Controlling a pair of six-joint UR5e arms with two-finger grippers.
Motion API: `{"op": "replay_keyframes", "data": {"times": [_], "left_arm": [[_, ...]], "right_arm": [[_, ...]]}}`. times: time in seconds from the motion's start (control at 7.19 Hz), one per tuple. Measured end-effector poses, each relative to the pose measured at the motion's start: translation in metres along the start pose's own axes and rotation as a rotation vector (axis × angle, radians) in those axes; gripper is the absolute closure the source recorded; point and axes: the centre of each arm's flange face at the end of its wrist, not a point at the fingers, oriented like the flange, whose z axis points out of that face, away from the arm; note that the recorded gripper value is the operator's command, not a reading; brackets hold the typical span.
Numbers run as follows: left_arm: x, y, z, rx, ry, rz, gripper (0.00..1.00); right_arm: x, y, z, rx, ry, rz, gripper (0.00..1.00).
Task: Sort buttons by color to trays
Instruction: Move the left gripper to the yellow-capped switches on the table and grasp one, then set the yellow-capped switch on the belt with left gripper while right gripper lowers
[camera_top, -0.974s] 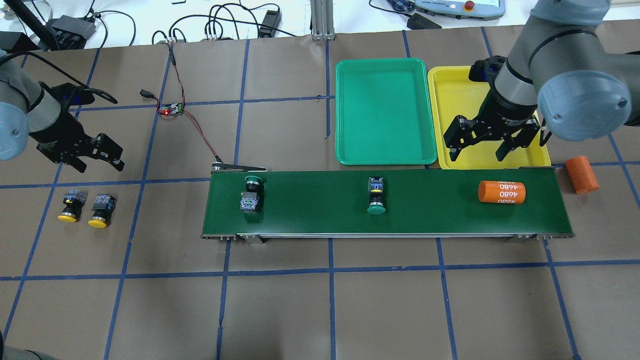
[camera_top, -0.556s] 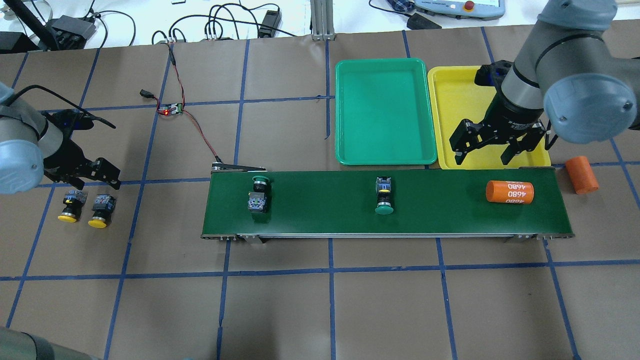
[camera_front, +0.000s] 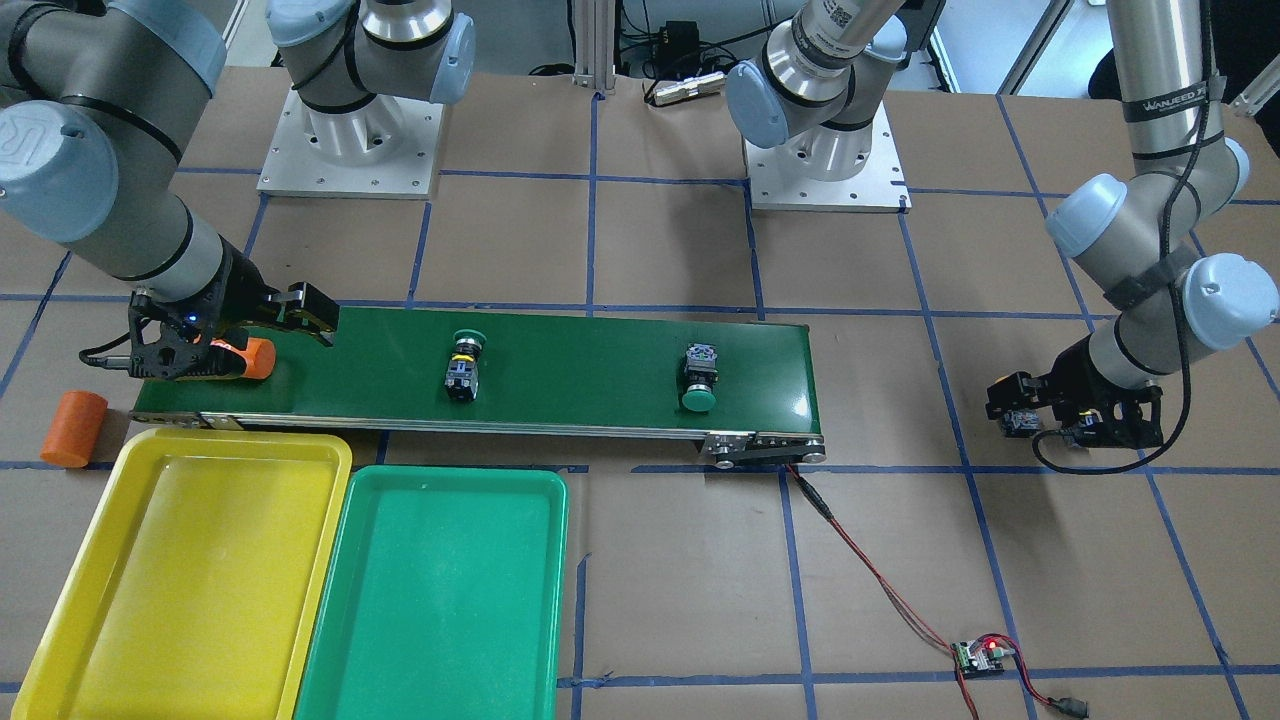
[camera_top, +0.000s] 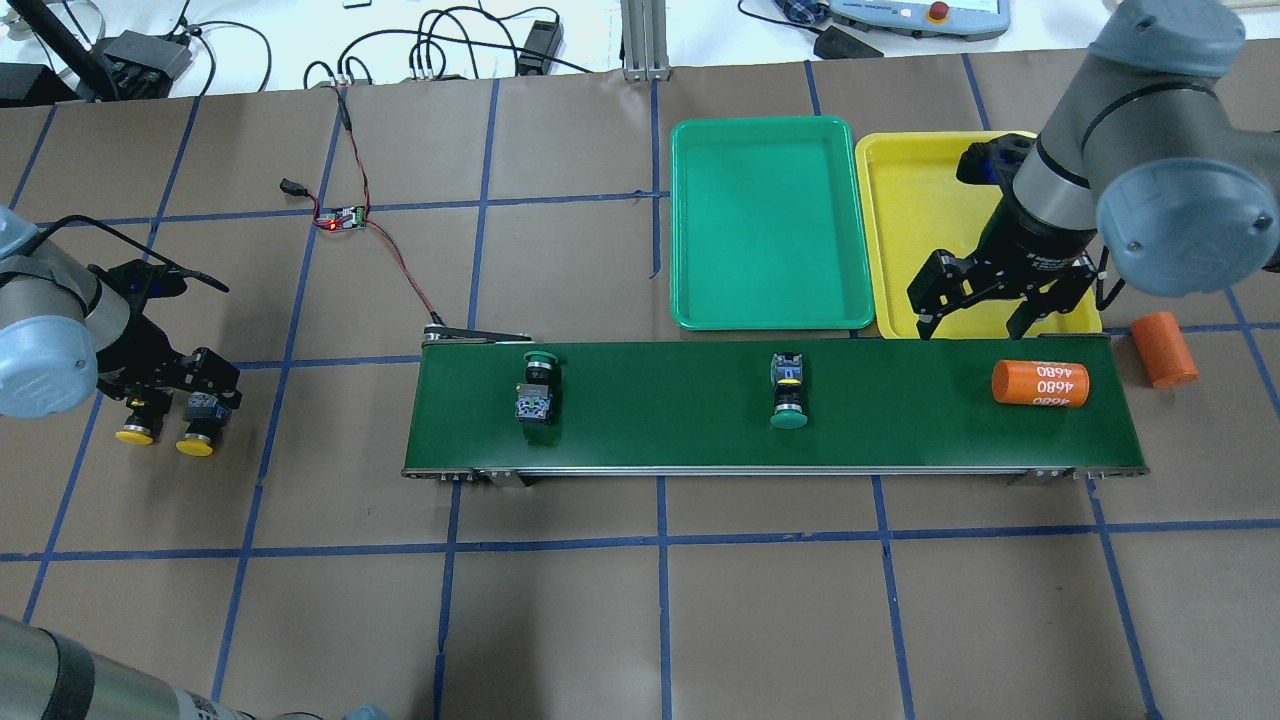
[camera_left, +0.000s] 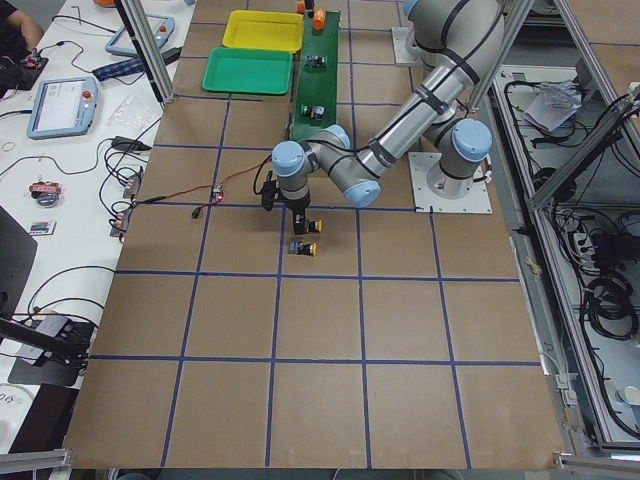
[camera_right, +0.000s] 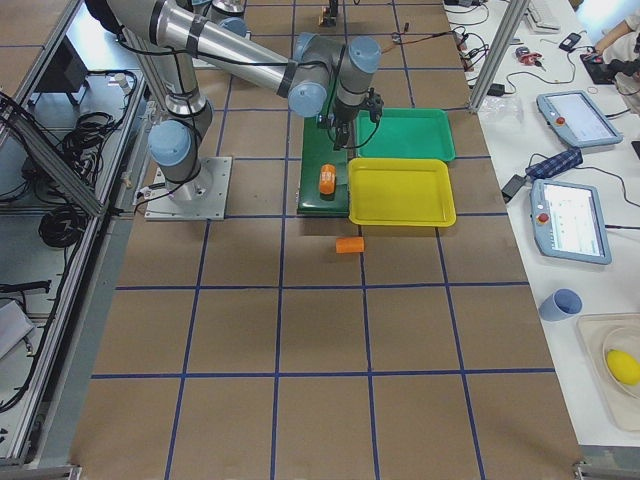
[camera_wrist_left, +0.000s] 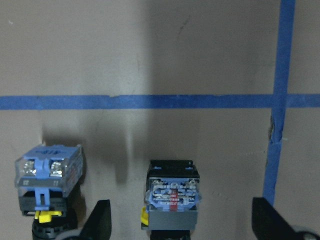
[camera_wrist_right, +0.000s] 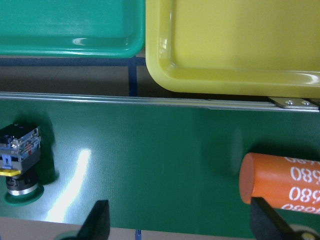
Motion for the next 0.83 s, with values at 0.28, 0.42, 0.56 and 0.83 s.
{"op": "replay_keyframes", "data": {"times": [0.28, 0.42, 0.56, 0.83], "left_arm": [[-0.001, -0.001, 0.009, -0.016, 0.010, 0.030, 1.00], [-0.001, -0.001, 0.010, -0.021, 0.006, 0.058, 1.00], [0.000, -0.001, 0.008, -0.023, 0.001, 0.074, 1.00], [0.010, -0.003, -0.008, -0.011, -0.012, 0.098, 1.00]], "right_arm": [[0.007, 0.002, 0.008, -0.008, -0.041, 0.011, 0.00], [0.008, 0.003, 0.015, -0.016, -0.057, 0.014, 0.00], [0.010, 0.004, 0.020, -0.019, -0.073, 0.019, 0.00], [0.024, 0.006, 0.026, -0.027, -0.105, 0.024, 0.00]]}}
